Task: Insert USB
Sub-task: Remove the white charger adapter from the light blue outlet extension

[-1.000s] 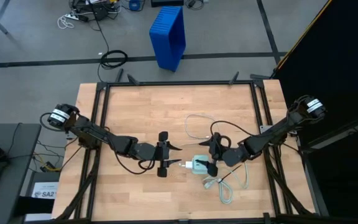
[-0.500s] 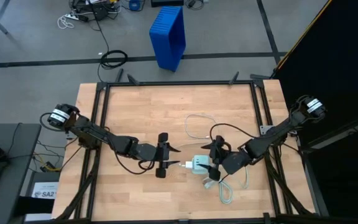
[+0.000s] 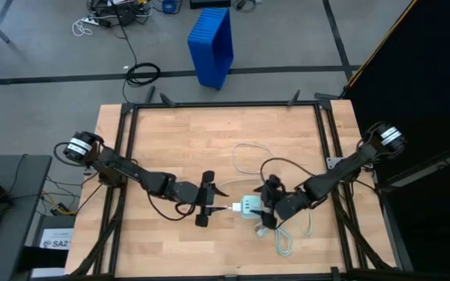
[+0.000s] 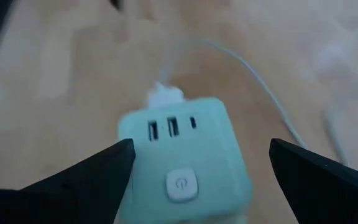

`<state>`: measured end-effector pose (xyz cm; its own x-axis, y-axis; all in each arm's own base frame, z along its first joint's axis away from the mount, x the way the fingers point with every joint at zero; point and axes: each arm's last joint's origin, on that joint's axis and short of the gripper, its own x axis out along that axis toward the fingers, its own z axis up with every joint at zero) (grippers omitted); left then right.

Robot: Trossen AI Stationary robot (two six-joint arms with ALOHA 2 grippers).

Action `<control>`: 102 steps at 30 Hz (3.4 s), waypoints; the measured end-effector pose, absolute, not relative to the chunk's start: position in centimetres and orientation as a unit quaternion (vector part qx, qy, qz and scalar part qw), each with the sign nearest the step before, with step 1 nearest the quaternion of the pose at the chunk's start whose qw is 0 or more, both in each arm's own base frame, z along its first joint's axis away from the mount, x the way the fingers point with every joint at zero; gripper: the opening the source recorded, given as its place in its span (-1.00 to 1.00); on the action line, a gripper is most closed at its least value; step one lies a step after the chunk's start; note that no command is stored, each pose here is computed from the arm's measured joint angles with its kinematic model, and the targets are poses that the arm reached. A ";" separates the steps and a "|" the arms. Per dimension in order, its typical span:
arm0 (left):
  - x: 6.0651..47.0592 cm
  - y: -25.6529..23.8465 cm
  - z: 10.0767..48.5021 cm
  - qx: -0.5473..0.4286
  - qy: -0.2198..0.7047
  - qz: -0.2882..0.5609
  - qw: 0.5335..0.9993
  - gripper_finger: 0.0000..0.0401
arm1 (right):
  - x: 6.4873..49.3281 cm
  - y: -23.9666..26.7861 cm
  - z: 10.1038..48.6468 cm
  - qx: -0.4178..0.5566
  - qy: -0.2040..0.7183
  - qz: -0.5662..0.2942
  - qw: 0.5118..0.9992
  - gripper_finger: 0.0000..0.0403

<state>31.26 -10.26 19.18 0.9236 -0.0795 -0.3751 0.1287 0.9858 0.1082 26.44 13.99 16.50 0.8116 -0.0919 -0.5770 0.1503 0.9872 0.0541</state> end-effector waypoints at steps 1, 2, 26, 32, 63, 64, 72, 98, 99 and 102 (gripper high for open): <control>31.5 -10.2 19.1 0.065 0.191 -0.054 0.978 -0.03 | 26.9 14.2 16.0 0.040 0.295 -0.050 0.953 0.73; 31.7 -10.2 19.1 0.064 0.191 -0.054 0.978 -0.01 | 27.3 14.4 15.8 0.035 0.287 -0.036 0.956 0.73; 32.1 -10.2 18.8 0.063 0.198 -0.052 0.977 0.23 | 28.3 11.9 17.8 0.031 0.245 -0.044 0.968 0.73; 32.1 -10.2 18.8 0.060 0.198 -0.051 0.977 0.23 | 28.0 11.8 18.9 0.040 0.227 -0.041 0.972 0.73; 32.2 -10.0 18.8 0.050 0.198 -0.043 0.978 0.23 | 28.4 10.8 18.0 0.046 0.270 -0.013 0.962 0.95; 32.2 -10.0 18.8 0.050 0.198 -0.043 0.978 0.23 | 28.4 10.8 18.0 0.045 0.273 -0.014 0.961 0.94; 32.2 -10.0 18.8 0.042 0.199 -0.042 0.978 0.23 | 28.2 10.6 17.8 -0.007 0.282 -0.025 0.959 0.84; 32.2 -10.0 18.9 0.041 0.198 -0.041 0.979 0.23 | 29.8 10.3 12.3 0.023 0.343 -0.052 0.938 0.73; 32.2 -10.0 18.9 0.041 0.198 -0.041 0.978 0.23 | 29.9 10.3 12.1 0.022 0.343 -0.052 0.938 0.73; 32.1 -10.0 18.8 0.042 0.202 -0.041 0.978 0.23 | 30.0 10.3 11.8 0.019 0.343 -0.052 0.938 0.73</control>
<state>32.15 -10.02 18.78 0.9149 -0.0637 -0.3987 0.0976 0.9931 0.0654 29.99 10.33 11.76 0.7599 -0.0854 -0.6444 0.1108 0.9938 -0.0010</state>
